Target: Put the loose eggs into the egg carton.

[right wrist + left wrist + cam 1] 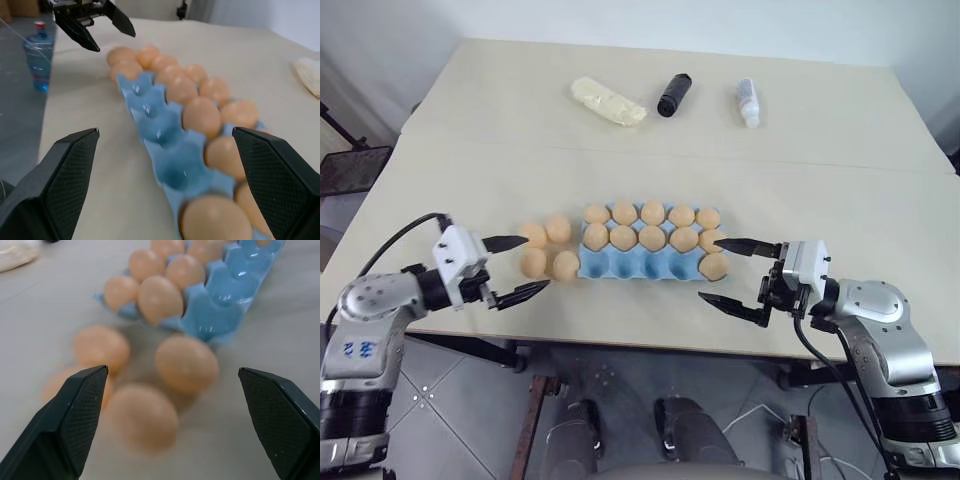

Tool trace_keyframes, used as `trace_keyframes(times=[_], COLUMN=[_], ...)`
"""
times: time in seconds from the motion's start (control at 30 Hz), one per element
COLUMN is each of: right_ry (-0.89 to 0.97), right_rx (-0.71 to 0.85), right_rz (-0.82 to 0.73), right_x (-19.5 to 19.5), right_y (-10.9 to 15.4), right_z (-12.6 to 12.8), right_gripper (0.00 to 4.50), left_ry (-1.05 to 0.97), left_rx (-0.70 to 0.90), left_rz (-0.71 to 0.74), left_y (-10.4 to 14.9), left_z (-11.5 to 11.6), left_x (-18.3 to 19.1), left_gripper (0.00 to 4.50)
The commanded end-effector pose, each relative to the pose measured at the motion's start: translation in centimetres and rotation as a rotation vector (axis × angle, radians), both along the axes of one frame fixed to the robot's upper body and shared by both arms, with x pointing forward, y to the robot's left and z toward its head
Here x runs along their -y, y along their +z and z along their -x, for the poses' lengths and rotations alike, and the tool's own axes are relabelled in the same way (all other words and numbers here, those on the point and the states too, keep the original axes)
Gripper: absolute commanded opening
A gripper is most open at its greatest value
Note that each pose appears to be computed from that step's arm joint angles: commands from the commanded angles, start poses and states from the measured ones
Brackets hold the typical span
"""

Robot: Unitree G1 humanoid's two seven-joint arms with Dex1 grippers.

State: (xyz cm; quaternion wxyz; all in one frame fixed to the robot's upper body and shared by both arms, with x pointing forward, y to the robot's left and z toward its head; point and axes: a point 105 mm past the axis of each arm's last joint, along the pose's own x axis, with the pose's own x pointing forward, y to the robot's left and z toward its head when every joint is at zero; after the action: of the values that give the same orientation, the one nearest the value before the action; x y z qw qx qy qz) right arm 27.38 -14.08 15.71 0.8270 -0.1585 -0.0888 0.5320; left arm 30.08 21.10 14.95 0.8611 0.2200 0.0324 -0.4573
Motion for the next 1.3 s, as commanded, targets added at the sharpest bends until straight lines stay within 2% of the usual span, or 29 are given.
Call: trace_keyframes(times=[0.03, 0.37, 0.47, 0.67, 0.7, 0.83, 1.1, 1.3], right_ry=[-0.037, -0.088, -0.094, -0.098, -0.099, -0.099, -0.107, -0.160], right_rx=[0.053, 0.067, 0.069, 0.072, 0.072, 0.073, 0.065, 0.071], right_rz=[-0.011, -0.038, -0.044, -0.053, -0.053, -0.055, -0.055, -0.041], right_x=[0.5, 0.4, 0.2, 0.0, 0.0, 0.0, 0.1, 1.4], right_y=[1.0, 1.0, 1.0, 1.0, 1.0, 1.0, 0.7, 0.7], right_z=[0.2, 0.4, 0.4, 0.3, 0.2, 0.1, 0.1, 0.1], right_gripper=[4.50, 4.50, 4.50, 4.50, 4.50, 4.50, 4.50, 4.50], left_ry=[-0.019, -0.027, -0.028, -0.072, -0.074, -0.066, -0.171, -0.330], left_rx=[-0.014, -0.032, -0.031, -0.030, -0.027, 0.029, 0.116, 0.126], left_rz=[-0.059, -0.200, -0.213, -0.220, -0.218, -0.163, -0.069, -0.036], left_y=[-0.4, -1.3, -1.4, -1.9, -1.8, -0.3, 3.9, 5.0], left_z=[-0.7, -2.4, -2.7, -2.9, -2.9, -3.5, -2.7, -2.4], left_x=[1.2, 1.3, 1.3, 2.3, 2.3, 2.3, 2.1, 6.2], left_gripper=[4.46, 4.46, 3.89, 2.13, 2.03, 2.03, 2.03, 2.03])
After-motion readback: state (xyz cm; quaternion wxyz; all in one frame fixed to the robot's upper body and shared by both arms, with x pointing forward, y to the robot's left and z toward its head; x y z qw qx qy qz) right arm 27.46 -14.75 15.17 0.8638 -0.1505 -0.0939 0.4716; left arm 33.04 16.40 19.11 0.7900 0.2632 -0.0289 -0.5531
